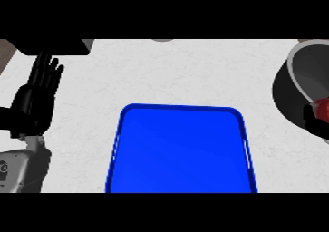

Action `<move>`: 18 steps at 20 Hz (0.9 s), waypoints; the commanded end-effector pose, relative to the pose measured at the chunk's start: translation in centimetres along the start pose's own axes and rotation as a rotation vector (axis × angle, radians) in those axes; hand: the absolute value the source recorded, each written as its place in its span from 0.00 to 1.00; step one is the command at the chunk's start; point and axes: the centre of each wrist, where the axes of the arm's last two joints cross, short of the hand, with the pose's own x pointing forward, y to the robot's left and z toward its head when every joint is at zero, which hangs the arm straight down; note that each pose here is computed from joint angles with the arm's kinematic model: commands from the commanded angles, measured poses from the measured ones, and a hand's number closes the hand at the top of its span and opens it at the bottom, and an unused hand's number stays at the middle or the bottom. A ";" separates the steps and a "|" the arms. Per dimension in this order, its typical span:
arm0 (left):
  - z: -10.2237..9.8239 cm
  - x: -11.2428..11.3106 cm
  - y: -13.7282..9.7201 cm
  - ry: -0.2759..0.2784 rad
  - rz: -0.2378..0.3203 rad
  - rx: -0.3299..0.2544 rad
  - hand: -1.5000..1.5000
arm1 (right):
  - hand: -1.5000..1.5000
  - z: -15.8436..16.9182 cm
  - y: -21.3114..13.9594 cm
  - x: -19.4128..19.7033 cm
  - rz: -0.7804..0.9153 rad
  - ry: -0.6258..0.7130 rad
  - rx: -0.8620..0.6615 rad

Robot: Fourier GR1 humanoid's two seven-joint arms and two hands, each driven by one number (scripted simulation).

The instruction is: Pick the can from the tray and place it in the pot

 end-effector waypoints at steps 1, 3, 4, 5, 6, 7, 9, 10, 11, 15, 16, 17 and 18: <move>1.1 -1.6 1.2 0.010 0.003 -0.020 0.50 | 1.00 -2.8 -1.1 -5.9 -0.010 0.052 -0.028; 0.6 -1.2 -0.7 -0.004 0.004 -0.002 0.50 | 1.00 -4.2 0.2 -8.2 -0.027 0.045 -0.034; -1.3 -2.5 -0.1 0.001 0.009 0.009 0.50 | 1.00 -4.3 -0.4 -9.4 -0.030 0.047 -0.035; -1.3 0.2 0.5 -0.007 -0.001 -0.011 0.50 | 1.00 -4.4 0.9 -10.3 -0.037 0.034 -0.017; 0.9 -1.0 0.5 -0.002 -0.004 0.002 0.50 | 1.00 -4.8 -0.3 -11.6 -0.046 0.028 -0.017; -0.8 -0.6 1.2 0.008 -0.006 -0.004 0.50 | 1.00 -5.5 1.0 -12.6 -0.041 0.027 0.005; -0.7 -2.3 -0.5 -0.015 -0.001 -0.004 0.50 | 1.00 -6.2 2.6 -13.6 -0.035 0.023 0.012; -1.1 0.2 0.2 0.003 0.012 -0.018 0.50 | 1.00 -6.3 1.8 -14.5 -0.018 0.018 0.017; -0.6 -1.9 0.2 -0.007 0.001 -0.016 0.50 | 1.00 -7.7 2.1 -14.5 -0.018 0.009 0.018; 0.9 -1.3 0.8 0.000 -0.009 -0.033 0.50 | 1.00 -7.6 6.1 -15.8 0.006 0.016 0.036; 1.1 -2.1 -1.2 0.002 0.007 -0.028 0.50 | 1.00 -8.5 5.1 -16.3 -0.022 0.038 0.025; -0.8 0.6 -0.7 -0.007 0.004 -0.023 0.50 | 1.00 -8.9 5.2 -17.5 0.015 0.036 0.049; 0.8 -1.7 0.6 -0.005 0.005 -0.019 0.50 | 1.00 -8.2 6.5 -17.4 0.016 0.049 0.099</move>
